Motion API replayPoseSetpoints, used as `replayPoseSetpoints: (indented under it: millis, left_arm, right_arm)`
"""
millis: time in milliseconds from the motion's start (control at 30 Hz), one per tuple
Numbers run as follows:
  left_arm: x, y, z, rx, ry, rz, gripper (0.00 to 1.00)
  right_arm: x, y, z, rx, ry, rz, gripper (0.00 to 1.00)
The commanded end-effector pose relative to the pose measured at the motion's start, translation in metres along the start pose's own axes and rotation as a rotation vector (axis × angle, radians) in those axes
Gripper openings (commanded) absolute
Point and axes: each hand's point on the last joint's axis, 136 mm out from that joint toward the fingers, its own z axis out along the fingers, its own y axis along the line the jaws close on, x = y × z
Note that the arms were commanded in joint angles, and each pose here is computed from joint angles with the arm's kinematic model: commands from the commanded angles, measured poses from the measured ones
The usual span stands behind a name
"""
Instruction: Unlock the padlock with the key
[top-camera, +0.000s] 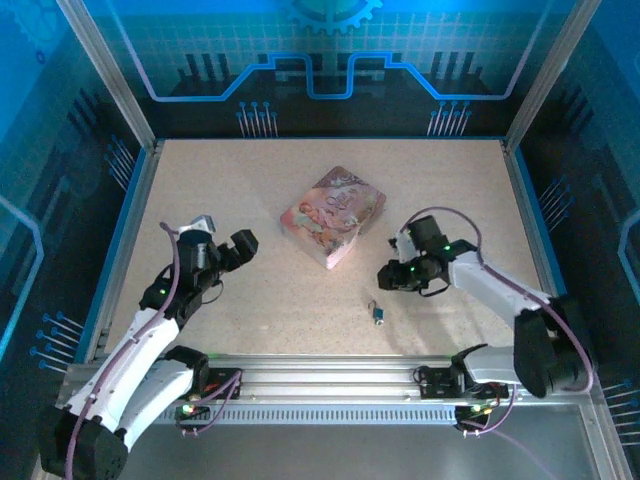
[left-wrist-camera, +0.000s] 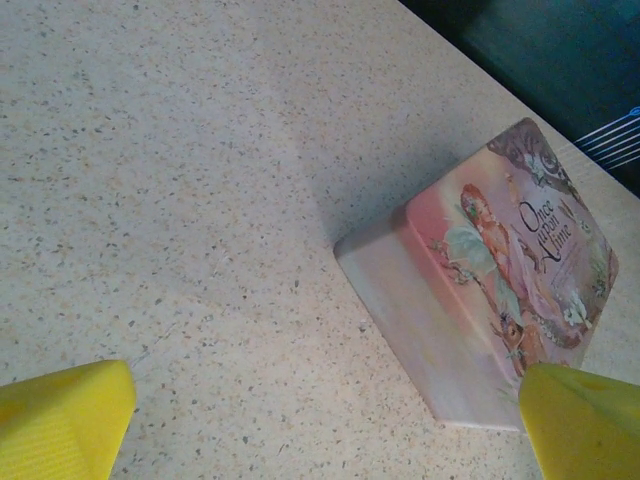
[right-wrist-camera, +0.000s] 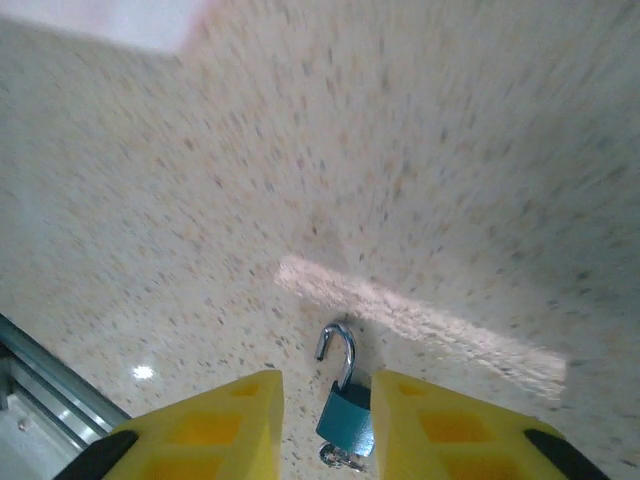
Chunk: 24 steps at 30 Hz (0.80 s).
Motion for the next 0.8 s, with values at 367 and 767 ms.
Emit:
replayPoseSetpoints:
  millis: [367,767]
  left_arm:
    - [-0.034,0.021,-0.011,-0.132,-0.112,0.083,0.99]
    - [-0.037,0.070,0.027,-0.312,-0.220,0.391,0.99]
  right_arm:
    - [-0.083,-0.073,-0.118,0.279,-0.569,-0.104,0.80]
    - [-0.119,-0.159,-0.099,0.494,-0.790,-0.092,1.00]
